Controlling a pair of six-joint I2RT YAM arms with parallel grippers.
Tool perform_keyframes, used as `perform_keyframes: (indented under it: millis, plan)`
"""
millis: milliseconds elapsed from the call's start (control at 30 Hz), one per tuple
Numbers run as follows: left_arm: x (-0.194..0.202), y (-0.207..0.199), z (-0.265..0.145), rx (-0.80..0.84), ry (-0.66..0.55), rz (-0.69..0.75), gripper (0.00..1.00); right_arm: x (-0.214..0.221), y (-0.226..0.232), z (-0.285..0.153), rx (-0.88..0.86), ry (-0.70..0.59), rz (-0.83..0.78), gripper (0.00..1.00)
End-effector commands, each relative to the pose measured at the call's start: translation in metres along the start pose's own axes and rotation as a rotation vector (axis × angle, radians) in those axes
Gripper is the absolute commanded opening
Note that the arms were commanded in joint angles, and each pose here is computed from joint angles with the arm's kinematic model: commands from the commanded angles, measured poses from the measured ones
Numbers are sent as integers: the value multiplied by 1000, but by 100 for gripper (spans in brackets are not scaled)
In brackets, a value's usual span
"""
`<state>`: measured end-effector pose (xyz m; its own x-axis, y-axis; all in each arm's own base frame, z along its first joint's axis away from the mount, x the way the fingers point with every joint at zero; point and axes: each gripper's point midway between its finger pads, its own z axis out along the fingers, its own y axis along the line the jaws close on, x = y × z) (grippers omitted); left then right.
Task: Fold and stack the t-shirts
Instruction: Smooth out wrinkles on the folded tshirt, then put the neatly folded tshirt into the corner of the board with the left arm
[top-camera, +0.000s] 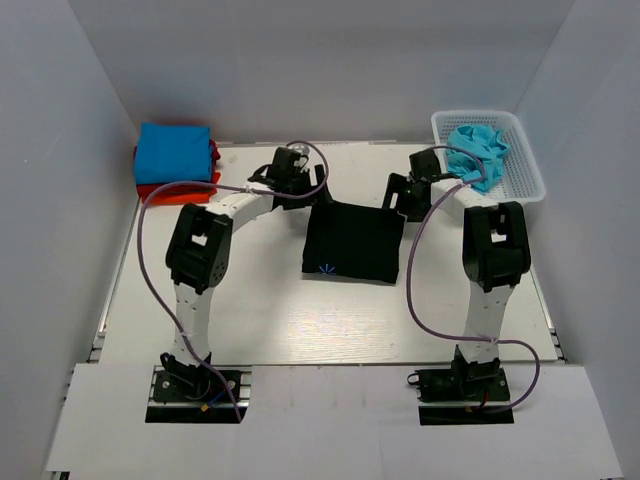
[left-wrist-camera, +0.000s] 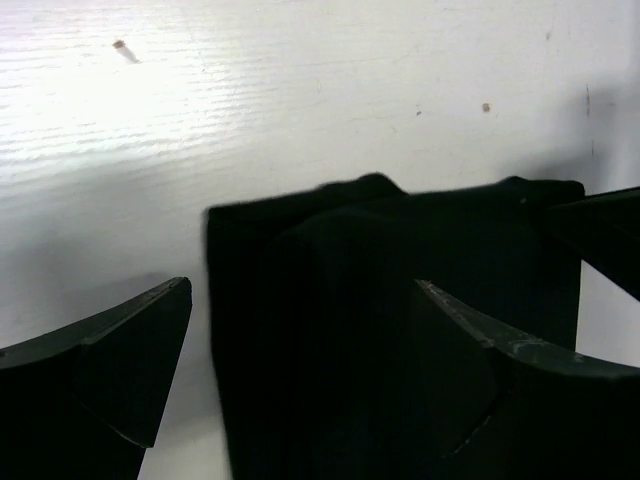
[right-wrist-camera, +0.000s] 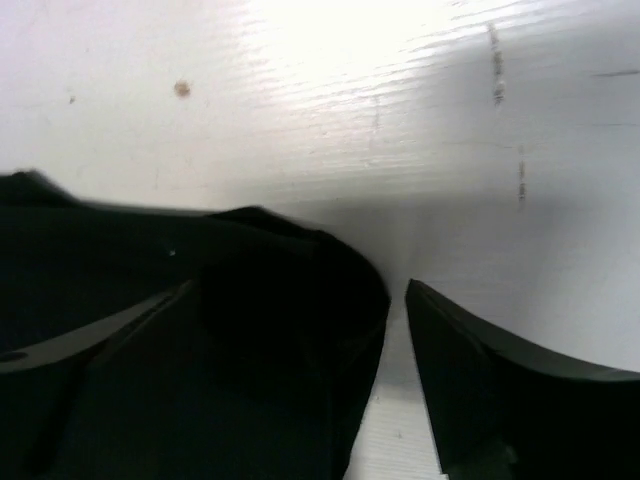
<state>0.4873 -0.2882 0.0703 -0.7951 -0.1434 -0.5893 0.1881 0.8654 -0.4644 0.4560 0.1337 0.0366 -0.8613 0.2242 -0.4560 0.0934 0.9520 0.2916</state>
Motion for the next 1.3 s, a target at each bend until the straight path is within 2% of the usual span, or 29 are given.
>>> perform_keyframes:
  millis: [0, 167, 300, 333, 567, 767, 833, 867, 933, 967, 1033, 1067, 1100, 1133, 1167, 1200, 1267]
  plan:
    - [-11, -7, -48, 1, -29, 34, 100, -13, 17, -24, -86, -40, -55, 90]
    - [15, -6, -65, -32, 18, 64, 100, -22, 37, -65, -178, -101, -81, 90]
    - [46, -21, -63, 95, 110, 110, 100, -14, 45, -91, -237, -132, -94, 90]
    - [57, -16, -54, 103, 148, 125, 100, -21, 50, -110, -263, -181, -102, 90]
    - [98, -8, -23, 99, 289, 134, 100, -8, 50, -156, -291, -248, -118, 90]
    - [135, -11, -9, 87, 373, 193, 100, -1, 43, -170, -278, -279, -118, 90]
    - [150, -7, -9, 41, 394, 215, 93, 0, 37, -172, -256, -298, -119, 90]
    - [156, -6, -9, 26, 401, 224, 80, 0, 37, -173, -252, -305, -124, 90]
    - [164, -5, -11, -28, 402, 258, 72, 2, 30, -172, -223, -307, -113, 90]
    - [171, 0, -15, -71, 425, 270, 62, 4, 30, -172, -220, -307, -116, 90]
    - [185, 15, -14, -177, 448, 297, 51, 6, 26, -174, -213, -314, -112, 90]
    - [188, 22, -17, -226, 466, 284, 38, 9, 25, -173, -210, -314, -108, 90]
    - [195, 24, -17, -240, 482, 297, 33, 7, 24, -176, -210, -331, -105, 90]
    - [195, 24, -14, -244, 482, 286, 23, 6, 24, -180, -214, -347, -102, 90]
    - [196, 26, -15, -258, 486, 289, 7, 12, 21, -177, -204, -338, -97, 90]
    - [188, 26, -13, -277, 458, 285, 0, 11, 20, -180, -203, -352, -97, 90]
    - [171, 19, -16, -279, 414, 301, 0, 12, 14, -184, -177, -370, -93, 90]
